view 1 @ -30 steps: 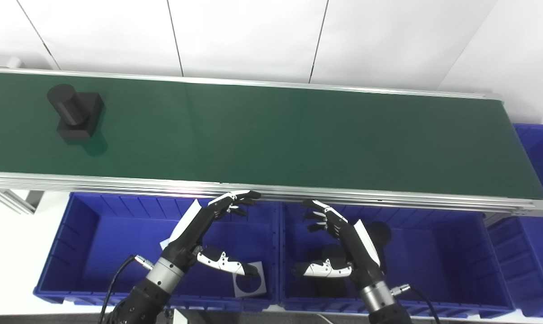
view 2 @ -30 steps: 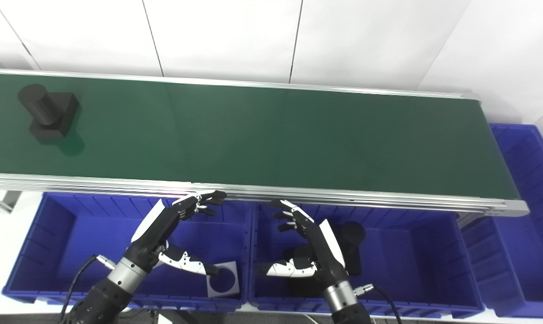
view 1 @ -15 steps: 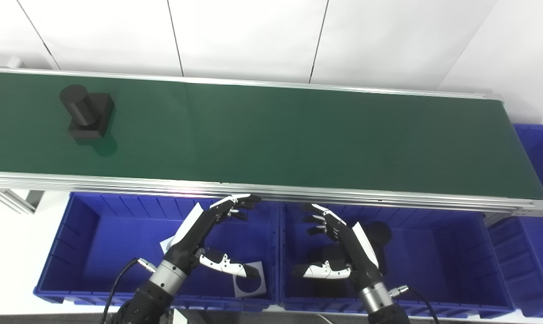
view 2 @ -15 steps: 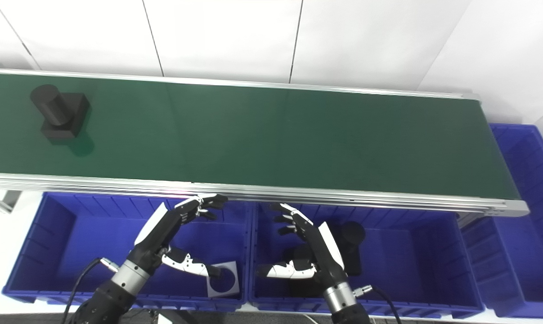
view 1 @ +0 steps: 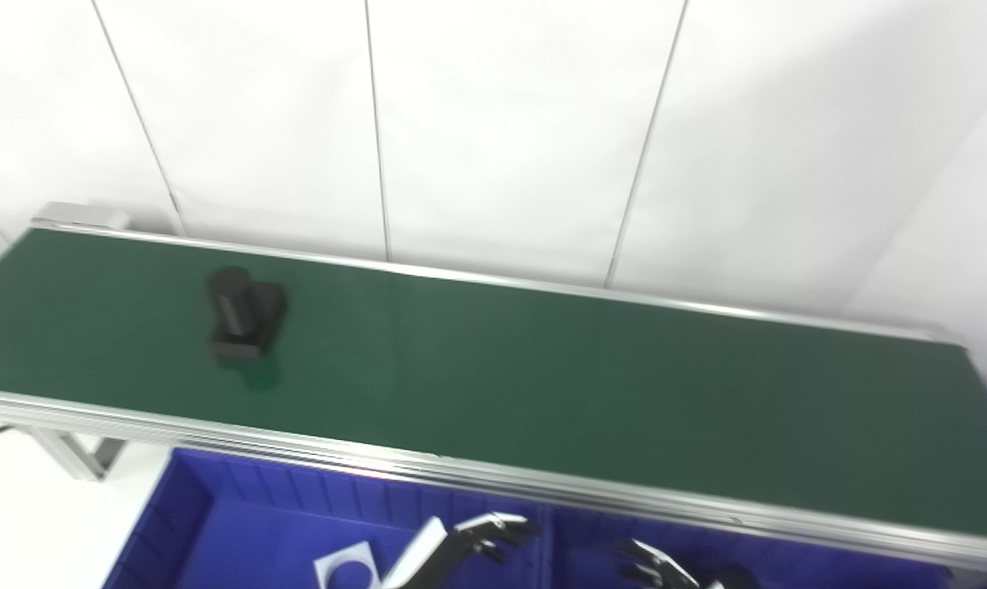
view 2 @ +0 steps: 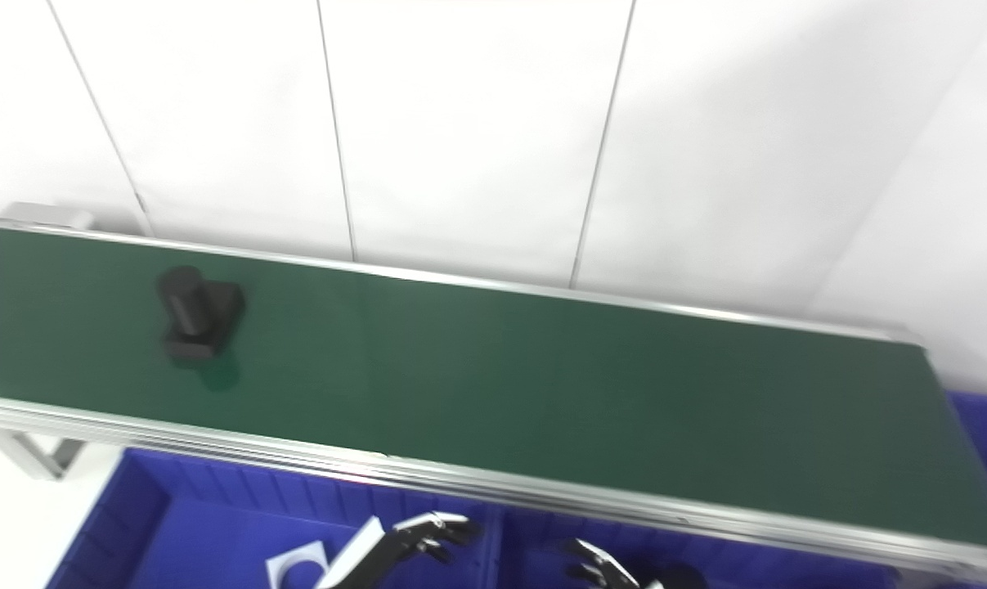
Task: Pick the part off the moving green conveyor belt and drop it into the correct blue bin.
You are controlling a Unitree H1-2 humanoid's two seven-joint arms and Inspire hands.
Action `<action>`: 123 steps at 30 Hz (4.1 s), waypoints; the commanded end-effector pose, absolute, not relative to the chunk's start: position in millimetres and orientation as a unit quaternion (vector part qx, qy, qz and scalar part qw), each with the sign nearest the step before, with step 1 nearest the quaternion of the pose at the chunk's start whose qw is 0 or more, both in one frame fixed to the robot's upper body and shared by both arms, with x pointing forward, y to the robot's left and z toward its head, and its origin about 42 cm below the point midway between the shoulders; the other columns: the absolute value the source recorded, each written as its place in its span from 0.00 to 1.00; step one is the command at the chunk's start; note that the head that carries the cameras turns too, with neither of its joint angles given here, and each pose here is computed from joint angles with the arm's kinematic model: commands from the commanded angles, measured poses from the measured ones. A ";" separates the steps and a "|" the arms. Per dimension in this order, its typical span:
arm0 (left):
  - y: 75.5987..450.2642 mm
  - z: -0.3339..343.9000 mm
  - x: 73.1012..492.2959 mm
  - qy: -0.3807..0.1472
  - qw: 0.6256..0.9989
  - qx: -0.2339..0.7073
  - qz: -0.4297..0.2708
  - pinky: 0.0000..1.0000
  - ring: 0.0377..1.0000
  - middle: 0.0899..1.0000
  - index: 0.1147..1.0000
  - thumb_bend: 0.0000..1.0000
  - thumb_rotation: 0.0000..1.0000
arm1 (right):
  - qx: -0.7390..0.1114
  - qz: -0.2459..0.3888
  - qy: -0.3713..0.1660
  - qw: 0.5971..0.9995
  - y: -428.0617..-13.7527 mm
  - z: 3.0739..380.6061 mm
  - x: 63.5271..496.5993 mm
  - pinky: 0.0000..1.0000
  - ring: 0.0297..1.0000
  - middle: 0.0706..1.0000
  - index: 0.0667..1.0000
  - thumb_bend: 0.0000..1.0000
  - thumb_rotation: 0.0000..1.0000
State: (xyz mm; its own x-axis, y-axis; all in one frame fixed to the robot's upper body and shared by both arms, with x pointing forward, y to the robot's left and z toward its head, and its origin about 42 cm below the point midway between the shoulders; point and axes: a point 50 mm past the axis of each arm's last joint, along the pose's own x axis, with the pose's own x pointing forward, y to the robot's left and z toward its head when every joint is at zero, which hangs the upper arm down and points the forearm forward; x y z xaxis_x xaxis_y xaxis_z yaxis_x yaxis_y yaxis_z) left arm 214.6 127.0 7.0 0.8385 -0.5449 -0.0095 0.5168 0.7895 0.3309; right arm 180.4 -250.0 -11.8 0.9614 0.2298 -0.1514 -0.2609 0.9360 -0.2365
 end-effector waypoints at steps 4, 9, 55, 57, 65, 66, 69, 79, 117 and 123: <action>117.9 15.6 225.1 -0.078 0.946 0.155 -0.275 0.65 0.75 0.79 0.73 1.00 0.13 | -0.127 0.120 0.035 0.984 -258.9 -5.3 186.1 0.67 0.78 0.87 0.78 1.00 0.37; 115.7 14.7 224.8 -0.076 0.947 0.151 -0.274 0.66 0.75 0.79 0.74 1.00 0.13 | -0.127 0.121 0.036 0.984 -261.0 -5.5 186.7 0.67 0.78 0.87 0.78 1.00 0.37; 104.9 8.1 232.3 -0.076 0.946 0.161 -0.270 0.68 0.77 0.81 0.76 1.00 0.14 | 0.001 0.175 -0.221 0.959 -251.1 121.4 270.7 0.69 0.78 0.85 0.80 1.00 0.30; 104.7 7.7 232.9 -0.076 0.946 0.162 -0.269 0.68 0.77 0.81 0.76 1.00 0.14 | -0.003 0.175 -0.224 0.959 -248.6 123.1 280.2 0.68 0.77 0.85 0.80 1.00 0.31; 104.2 6.9 234.3 -0.075 0.947 0.163 -0.267 0.67 0.77 0.80 0.75 1.00 0.14 | -0.006 0.182 -0.229 0.956 -231.2 128.9 320.9 0.67 0.75 0.83 0.81 1.00 0.26; 103.9 6.9 234.4 -0.075 0.947 0.162 -0.267 0.67 0.77 0.80 0.75 1.00 0.14 | -0.008 0.182 -0.229 0.956 -228.9 130.0 325.2 0.67 0.75 0.83 0.81 1.00 0.26; 103.3 7.1 234.8 -0.076 0.947 0.163 -0.267 0.67 0.77 0.80 0.75 1.00 0.13 | -0.014 0.181 -0.231 0.956 -221.4 133.6 337.1 0.67 0.75 0.82 0.81 1.00 0.24; 100.6 6.3 237.2 -0.075 0.946 0.163 -0.269 0.68 0.77 0.80 0.75 1.00 0.12 | -0.026 0.177 -0.225 0.958 -191.8 140.1 374.2 0.64 0.76 0.83 0.81 1.00 0.24; 96.5 6.3 232.6 -0.074 0.947 0.157 -0.270 0.65 0.77 0.81 0.76 1.00 0.10 | -0.063 0.211 -0.157 0.963 -101.5 144.6 452.0 0.61 0.73 0.84 0.82 1.00 0.24; 93.3 7.5 232.3 -0.079 0.946 0.158 -0.271 0.65 0.77 0.81 0.77 1.00 0.11 | -0.072 0.224 -0.147 0.961 -90.9 143.7 455.9 0.60 0.73 0.85 0.82 1.00 0.24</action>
State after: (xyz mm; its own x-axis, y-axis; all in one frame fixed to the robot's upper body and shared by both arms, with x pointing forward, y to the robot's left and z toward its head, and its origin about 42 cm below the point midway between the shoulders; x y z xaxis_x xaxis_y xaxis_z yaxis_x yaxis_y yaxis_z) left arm 227.0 101.1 -5.7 0.8469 -0.5314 -0.0199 0.5050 0.7920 0.3430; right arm 442.6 -103.4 114.6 0.8840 0.4416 0.1538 -0.4119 0.8910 -0.1909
